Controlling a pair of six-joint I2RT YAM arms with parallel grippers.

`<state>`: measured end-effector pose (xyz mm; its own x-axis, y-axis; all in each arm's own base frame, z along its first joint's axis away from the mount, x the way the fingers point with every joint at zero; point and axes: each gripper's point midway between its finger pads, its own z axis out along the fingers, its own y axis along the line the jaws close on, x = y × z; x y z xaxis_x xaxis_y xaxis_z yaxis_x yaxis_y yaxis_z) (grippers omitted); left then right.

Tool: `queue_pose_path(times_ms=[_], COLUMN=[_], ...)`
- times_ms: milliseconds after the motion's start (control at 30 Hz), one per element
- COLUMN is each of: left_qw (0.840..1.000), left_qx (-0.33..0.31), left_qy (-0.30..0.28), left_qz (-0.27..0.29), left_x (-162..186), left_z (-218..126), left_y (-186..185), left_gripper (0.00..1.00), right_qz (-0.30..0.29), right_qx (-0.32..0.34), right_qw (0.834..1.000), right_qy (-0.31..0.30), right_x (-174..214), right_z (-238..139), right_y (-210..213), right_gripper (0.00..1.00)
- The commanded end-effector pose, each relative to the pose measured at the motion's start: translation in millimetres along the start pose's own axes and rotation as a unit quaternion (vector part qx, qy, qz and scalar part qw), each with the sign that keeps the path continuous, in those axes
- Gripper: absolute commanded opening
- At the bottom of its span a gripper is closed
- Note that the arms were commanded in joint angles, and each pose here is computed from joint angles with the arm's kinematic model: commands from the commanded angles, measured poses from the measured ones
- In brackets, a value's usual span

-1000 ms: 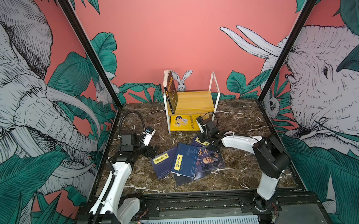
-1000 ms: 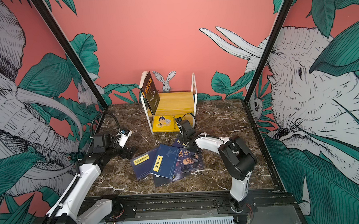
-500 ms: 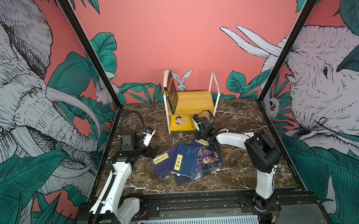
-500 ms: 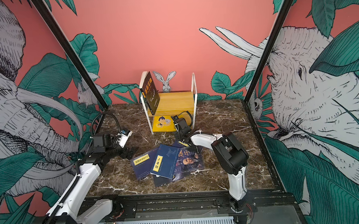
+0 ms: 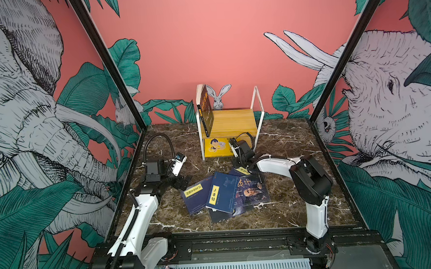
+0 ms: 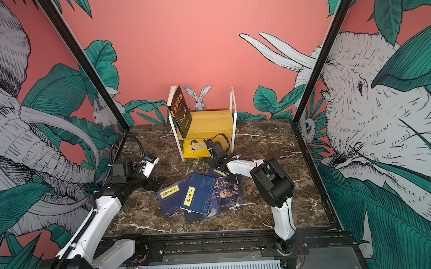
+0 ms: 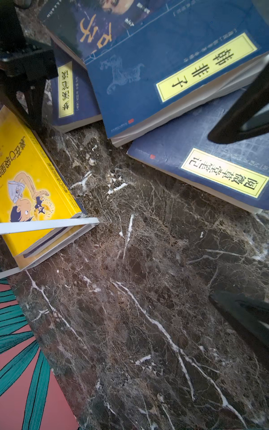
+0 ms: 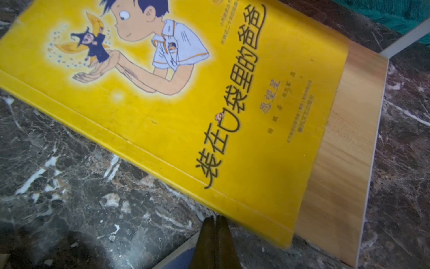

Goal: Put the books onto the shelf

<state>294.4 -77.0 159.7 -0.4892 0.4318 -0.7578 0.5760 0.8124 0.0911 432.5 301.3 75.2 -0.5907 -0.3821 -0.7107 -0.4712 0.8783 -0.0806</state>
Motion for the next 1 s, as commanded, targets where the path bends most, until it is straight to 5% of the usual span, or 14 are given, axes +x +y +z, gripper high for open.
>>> queue_pose_path(times_ms=[0,433,600,967], left_qw=[1.000,1.000,1.000,1.000], left_qx=[0.008,0.007,0.007,0.009], left_qy=[-0.005,-0.006,-0.008,-0.006], left_qz=[-0.004,-0.001,-0.004,-0.006], left_x=[-1,1,0,0], left_z=[-1,0,1,1], left_y=[-2,-3,-2,-3], left_gripper=[0.99,1.00,1.00,1.00], right_qz=[0.006,0.011,0.064,0.155], right_qx=[-0.006,-0.042,-0.059,-0.104], right_qw=[0.999,0.997,0.991,0.970], right_qy=[-0.034,-0.060,-0.099,-0.153], right_x=[-28,-25,-21,-42], right_z=[-1,-29,-46,-14], right_y=[1,38,47,86], right_gripper=[0.00,0.00,0.00,0.00])
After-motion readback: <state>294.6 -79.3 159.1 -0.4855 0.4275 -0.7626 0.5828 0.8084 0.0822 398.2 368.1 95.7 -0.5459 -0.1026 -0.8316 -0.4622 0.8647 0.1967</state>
